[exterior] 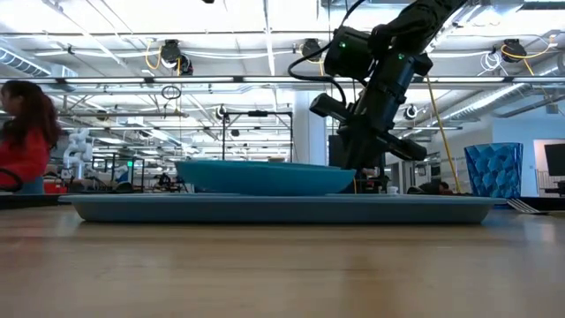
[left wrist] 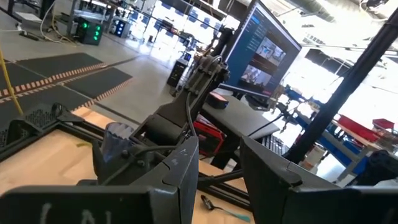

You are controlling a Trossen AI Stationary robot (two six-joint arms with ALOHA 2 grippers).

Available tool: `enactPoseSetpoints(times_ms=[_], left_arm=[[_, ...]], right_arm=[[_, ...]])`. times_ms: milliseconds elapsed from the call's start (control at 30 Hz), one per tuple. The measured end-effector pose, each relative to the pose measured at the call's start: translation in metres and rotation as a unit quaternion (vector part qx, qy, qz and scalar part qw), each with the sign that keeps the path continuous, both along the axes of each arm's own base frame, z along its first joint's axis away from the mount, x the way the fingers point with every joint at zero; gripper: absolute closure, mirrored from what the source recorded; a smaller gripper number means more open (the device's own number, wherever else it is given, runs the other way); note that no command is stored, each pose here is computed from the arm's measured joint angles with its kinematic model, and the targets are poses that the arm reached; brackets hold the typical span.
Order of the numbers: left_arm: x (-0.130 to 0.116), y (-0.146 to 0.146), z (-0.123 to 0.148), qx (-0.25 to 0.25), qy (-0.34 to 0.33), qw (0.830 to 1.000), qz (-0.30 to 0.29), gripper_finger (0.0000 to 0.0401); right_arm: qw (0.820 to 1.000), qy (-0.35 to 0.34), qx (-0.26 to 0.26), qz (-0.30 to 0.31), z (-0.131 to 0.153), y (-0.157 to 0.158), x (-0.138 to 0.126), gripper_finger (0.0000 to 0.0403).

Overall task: Pick and place plate/cup/fork/spoon on tray
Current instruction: Put the blue plate on the blue serving tray, then put the blue glass on the blue serving tray to the top left of the blue plate

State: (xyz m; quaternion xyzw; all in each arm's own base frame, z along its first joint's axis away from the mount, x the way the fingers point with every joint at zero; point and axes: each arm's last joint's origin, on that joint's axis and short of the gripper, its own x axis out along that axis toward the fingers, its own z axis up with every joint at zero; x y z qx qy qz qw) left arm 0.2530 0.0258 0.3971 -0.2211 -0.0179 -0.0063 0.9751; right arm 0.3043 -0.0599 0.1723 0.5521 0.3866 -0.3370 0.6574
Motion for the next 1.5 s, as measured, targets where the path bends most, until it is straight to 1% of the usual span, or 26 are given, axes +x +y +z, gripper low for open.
enactPoseSetpoints(times_ms=[133,367,600,800,900,1033,1133,1233,1333,1433,1500], left_arm=[[0.0,0.0,0.0,0.0,0.0,1.0,-0.007,0.0281],[-0.002,-0.002,0.002,0.001,-0.002,1.0,-0.013,0.0281],[-0.011,-0.002,0.008,0.037,-0.016,0.999,-0.009,0.0281],[-0.016,0.006,0.001,0.032,0.028,0.999,0.007,0.0281],[-0.017,0.009,0.0,0.028,0.037,0.999,0.013,0.0281],[-0.017,0.014,-0.001,0.019,0.04,0.999,0.025,0.0281],[-0.017,0.019,-0.003,0.017,0.047,0.998,0.038,0.0281],[-0.018,0.024,-0.005,-0.002,0.059,0.997,0.054,0.0281],[-0.016,0.028,-0.006,-0.026,0.057,0.996,0.07,0.0281],[-0.015,0.029,-0.006,-0.048,0.052,0.994,0.087,0.0281],[-0.013,0.03,-0.004,-0.055,0.037,0.993,0.098,0.0281]], right_arm=[[1.0,0.001,0.002,-0.002,0.0,0.0,0.0,0.0386],[1.0,0.018,0.007,0.001,-0.002,0.003,-0.003,0.0348],[1.0,0.012,0.007,0.006,0.001,0.007,-0.002,0.0306],[1.0,-0.028,-0.009,0.01,0.024,0.006,-0.009,0.0271],[0.999,-0.039,-0.015,0.011,0.035,0.005,-0.016,0.026],[0.998,-0.046,-0.028,0.024,0.05,0.007,-0.026,0.0257],[0.996,-0.06,-0.054,0.03,0.062,0.007,-0.034,0.026],[0.992,-0.089,-0.088,0.026,0.079,0.006,-0.043,0.026],[0.983,-0.139,-0.116,0.023,0.099,0.002,-0.053,0.026],[0.966,-0.207,-0.156,0.006,0.122,-0.001,-0.06,0.026],[0.948,-0.267,-0.172,-0.009,0.138,-0.002,-0.063,0.0261]])
